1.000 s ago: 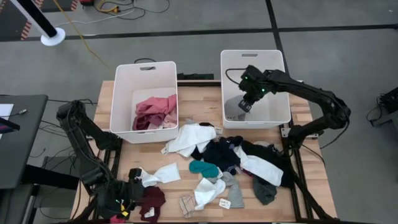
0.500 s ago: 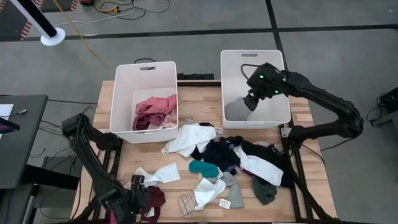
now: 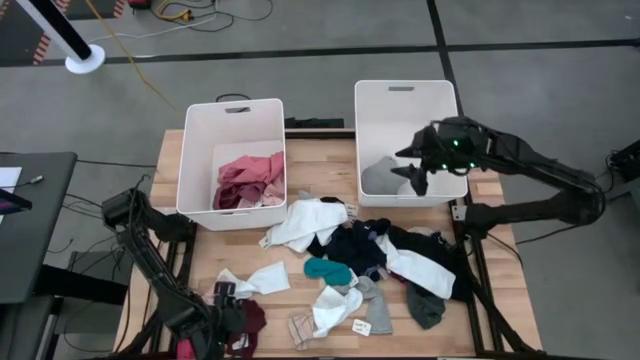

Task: Sort clothes
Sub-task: Put the dark red underwear into the left white bin

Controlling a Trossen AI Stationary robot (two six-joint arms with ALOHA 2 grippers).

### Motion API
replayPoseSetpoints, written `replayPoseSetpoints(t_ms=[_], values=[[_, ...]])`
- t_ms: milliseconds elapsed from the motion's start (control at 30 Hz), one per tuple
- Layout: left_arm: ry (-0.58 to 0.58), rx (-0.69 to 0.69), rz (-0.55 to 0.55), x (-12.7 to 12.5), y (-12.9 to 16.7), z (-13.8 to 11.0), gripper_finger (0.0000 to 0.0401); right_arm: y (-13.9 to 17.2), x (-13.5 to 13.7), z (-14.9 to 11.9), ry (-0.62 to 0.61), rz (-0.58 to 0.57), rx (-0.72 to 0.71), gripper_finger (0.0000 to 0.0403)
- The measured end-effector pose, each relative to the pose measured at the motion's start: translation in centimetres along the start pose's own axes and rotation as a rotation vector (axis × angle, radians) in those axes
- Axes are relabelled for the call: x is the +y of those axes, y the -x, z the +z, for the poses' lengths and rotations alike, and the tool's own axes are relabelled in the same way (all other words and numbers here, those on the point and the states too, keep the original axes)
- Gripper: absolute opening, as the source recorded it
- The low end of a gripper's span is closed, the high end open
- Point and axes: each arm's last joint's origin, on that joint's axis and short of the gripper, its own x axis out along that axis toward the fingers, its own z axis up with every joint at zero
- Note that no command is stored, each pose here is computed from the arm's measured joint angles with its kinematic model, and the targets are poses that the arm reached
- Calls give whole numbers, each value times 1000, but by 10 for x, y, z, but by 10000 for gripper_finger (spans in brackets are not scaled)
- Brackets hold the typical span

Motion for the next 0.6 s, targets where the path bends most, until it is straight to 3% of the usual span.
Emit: replayPoseSetpoints(t_ms=[600], values=[[10, -33, -47, 2, -10, 1, 172, 6, 62, -9, 192, 298, 2, 263]])
